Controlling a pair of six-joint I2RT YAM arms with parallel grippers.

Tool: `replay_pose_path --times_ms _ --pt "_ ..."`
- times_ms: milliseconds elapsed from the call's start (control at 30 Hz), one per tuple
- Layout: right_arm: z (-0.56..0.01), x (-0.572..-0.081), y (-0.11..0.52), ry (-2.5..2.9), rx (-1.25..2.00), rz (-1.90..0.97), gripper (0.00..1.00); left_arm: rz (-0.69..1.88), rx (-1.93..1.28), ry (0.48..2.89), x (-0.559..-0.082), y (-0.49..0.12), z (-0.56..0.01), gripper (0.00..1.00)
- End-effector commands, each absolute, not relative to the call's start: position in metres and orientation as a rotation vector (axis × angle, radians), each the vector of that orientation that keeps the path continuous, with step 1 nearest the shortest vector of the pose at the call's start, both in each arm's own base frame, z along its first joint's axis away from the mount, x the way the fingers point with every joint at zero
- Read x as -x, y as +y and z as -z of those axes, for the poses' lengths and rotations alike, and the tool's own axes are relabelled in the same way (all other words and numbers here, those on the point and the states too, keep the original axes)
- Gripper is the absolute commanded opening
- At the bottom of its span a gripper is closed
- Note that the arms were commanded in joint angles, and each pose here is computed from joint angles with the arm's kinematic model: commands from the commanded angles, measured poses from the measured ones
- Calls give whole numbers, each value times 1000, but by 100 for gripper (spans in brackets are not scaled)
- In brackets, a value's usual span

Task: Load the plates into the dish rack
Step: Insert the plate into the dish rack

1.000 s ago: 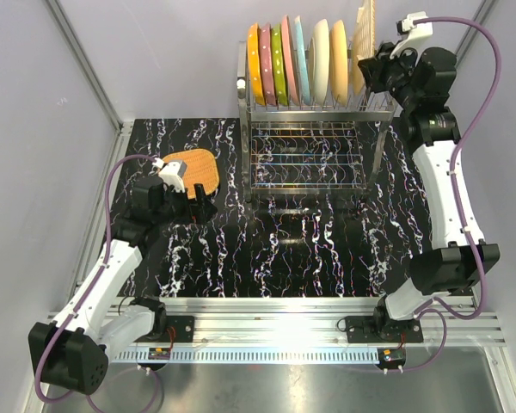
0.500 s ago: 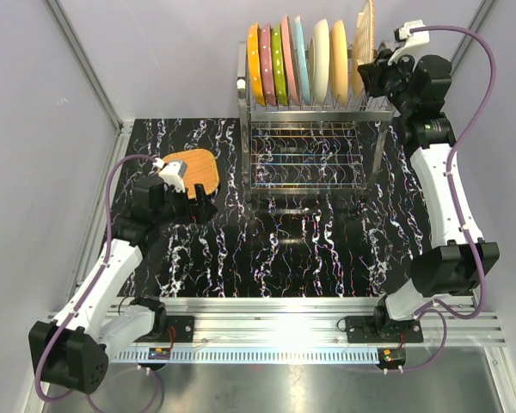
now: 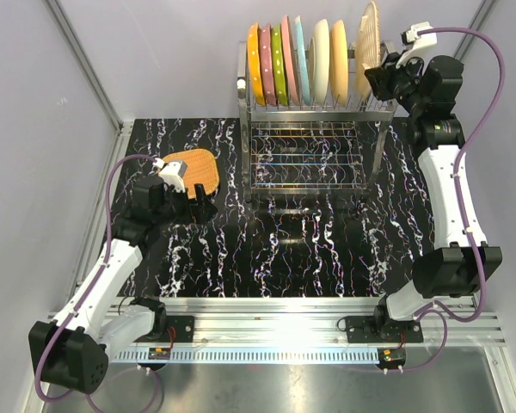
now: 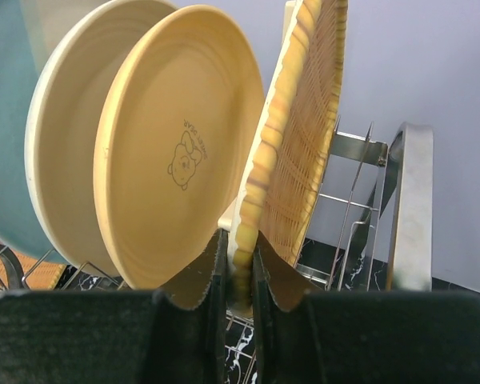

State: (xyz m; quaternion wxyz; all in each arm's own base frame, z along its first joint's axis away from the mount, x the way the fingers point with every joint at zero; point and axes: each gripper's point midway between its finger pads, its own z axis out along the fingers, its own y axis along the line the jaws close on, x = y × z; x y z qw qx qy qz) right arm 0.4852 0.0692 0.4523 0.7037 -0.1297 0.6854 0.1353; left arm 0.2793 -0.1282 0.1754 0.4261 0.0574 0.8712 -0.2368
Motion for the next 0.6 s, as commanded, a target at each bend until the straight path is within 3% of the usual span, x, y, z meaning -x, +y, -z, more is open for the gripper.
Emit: replay_pose_path --times_ms 0,233,567 --pt "-462 -473 72 1506 320 -316 14 593 -171 2138 -284 -131 -185 99" --pt "-458 -471 77 1517 340 -351 31 599 -170 2139 -283 -131 -186 99" --pt "-460 -468 77 1521 341 -350 37 599 -170 2137 -283 -131 -186 99"
